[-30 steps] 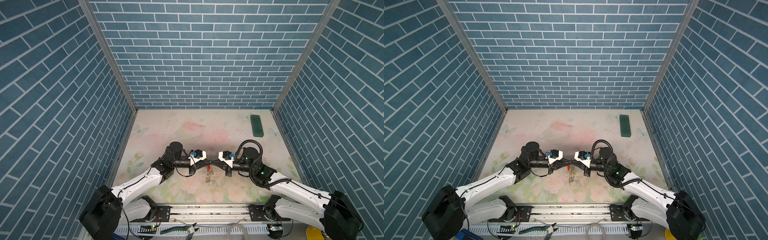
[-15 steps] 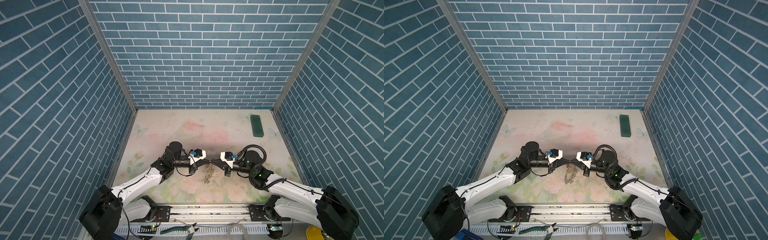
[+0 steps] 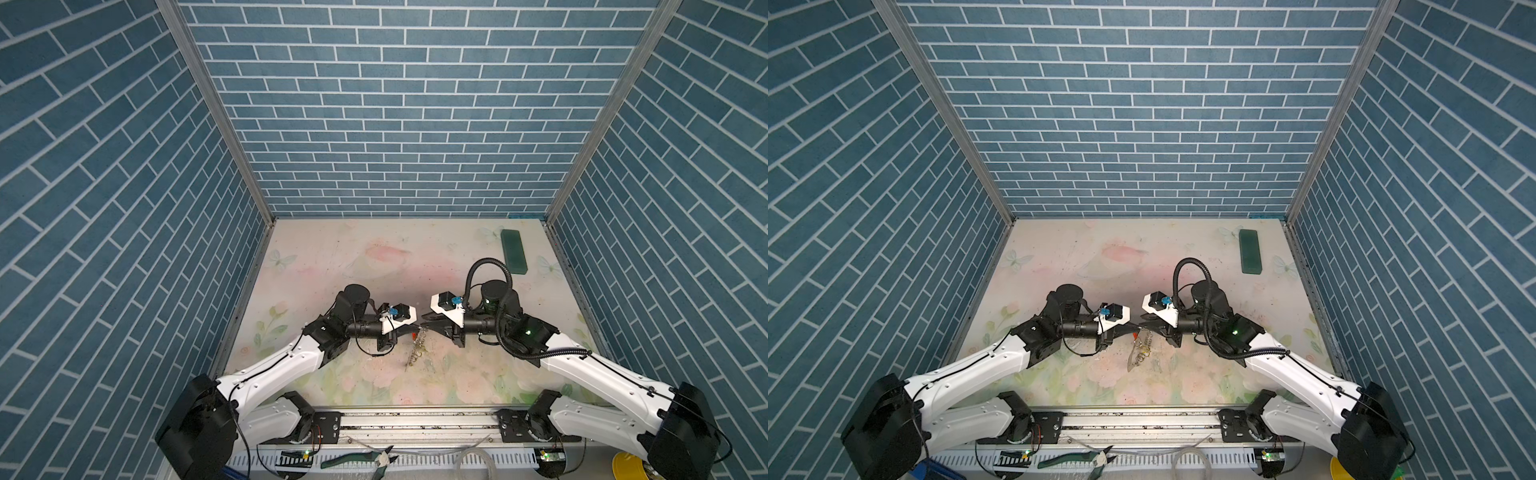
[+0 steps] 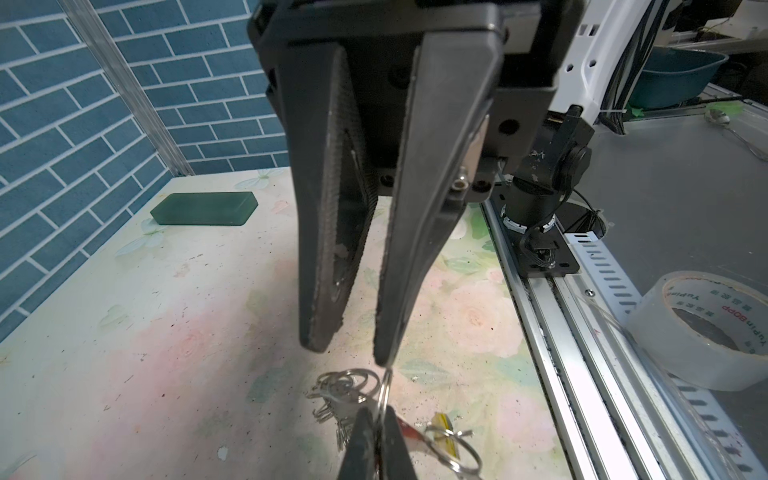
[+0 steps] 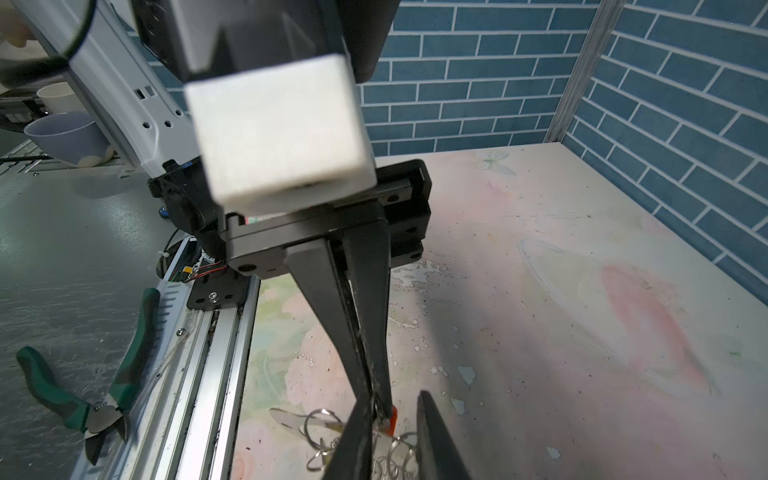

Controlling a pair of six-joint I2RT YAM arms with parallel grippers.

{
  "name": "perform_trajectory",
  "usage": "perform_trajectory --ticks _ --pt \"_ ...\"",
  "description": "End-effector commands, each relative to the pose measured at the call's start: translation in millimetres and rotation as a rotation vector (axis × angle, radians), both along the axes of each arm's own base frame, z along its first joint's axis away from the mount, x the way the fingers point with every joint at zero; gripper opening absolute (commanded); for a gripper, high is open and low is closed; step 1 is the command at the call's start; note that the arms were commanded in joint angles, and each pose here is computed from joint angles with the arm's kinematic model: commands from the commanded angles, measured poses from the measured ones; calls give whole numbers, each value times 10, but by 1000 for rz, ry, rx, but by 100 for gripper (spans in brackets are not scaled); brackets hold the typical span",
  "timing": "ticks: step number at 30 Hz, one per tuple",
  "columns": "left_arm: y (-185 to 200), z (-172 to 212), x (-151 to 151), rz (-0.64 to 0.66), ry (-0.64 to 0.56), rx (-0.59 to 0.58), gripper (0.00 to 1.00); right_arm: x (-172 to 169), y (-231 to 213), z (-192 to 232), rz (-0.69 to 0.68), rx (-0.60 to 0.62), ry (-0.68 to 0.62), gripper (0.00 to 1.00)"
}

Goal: Put the keys on the keyring

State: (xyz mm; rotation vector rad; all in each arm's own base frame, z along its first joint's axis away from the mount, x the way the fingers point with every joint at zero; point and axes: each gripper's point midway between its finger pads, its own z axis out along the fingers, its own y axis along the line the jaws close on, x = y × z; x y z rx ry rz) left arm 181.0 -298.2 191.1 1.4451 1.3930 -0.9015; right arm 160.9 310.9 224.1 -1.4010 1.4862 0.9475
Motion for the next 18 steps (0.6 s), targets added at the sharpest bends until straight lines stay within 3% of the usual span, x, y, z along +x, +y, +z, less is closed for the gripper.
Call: perform_trajectory --ticks 1,11,18 --pt "-9 86 -14 -10 -25 2 0 -84 2 -51 42 -57 31 19" --pt "-15 113 -12 -11 -29 -7 0 -119 46 -142 64 -83 59 17" --pt "-28 116 -35 -27 -18 -12 0 -114 90 -134 73 -75 51 8"
